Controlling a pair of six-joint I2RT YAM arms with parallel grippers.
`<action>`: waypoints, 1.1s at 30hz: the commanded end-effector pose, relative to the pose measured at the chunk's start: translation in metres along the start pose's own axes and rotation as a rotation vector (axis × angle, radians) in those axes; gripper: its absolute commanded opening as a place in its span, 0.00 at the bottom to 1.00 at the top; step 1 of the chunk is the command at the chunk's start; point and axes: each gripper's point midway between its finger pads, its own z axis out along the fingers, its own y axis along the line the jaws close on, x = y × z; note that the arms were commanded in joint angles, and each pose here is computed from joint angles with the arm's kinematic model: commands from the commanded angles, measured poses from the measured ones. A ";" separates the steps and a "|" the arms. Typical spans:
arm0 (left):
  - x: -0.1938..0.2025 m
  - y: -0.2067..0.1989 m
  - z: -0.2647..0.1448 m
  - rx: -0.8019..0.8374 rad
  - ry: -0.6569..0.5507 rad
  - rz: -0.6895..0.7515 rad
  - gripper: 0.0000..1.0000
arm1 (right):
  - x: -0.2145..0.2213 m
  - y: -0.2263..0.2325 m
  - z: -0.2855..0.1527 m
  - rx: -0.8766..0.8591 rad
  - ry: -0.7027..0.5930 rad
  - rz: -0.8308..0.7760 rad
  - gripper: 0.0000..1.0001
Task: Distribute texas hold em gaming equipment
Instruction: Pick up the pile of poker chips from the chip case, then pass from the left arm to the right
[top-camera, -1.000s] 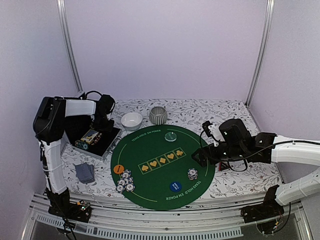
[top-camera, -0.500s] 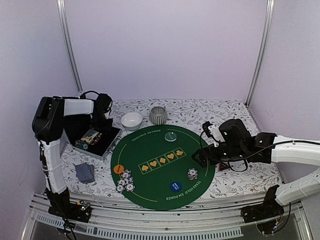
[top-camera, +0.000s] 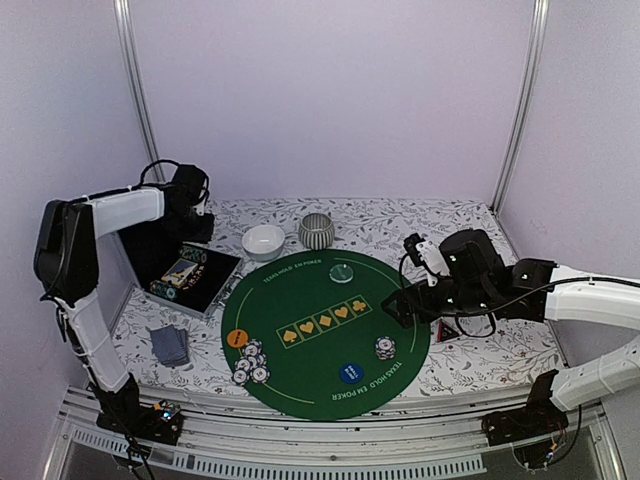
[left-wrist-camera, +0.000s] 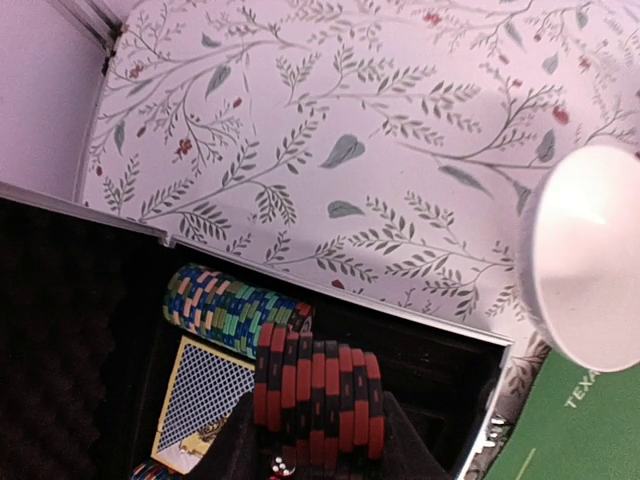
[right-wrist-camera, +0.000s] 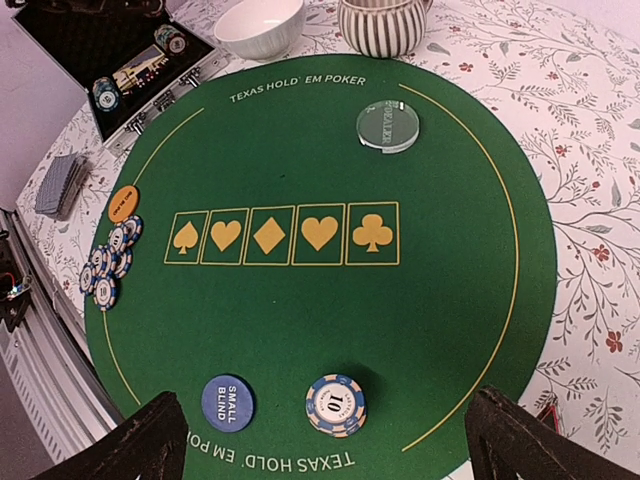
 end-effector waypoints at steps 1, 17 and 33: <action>-0.028 -0.006 -0.046 0.094 -0.121 -0.060 0.00 | -0.019 0.006 -0.011 -0.023 -0.051 -0.013 0.99; 0.046 -0.184 -0.249 0.928 -0.134 0.055 0.00 | -0.102 0.089 -0.015 -0.230 -0.260 -0.195 0.99; 0.131 -0.216 -0.299 1.264 0.017 0.047 0.00 | -0.106 0.208 0.040 -0.282 -0.345 -0.635 0.88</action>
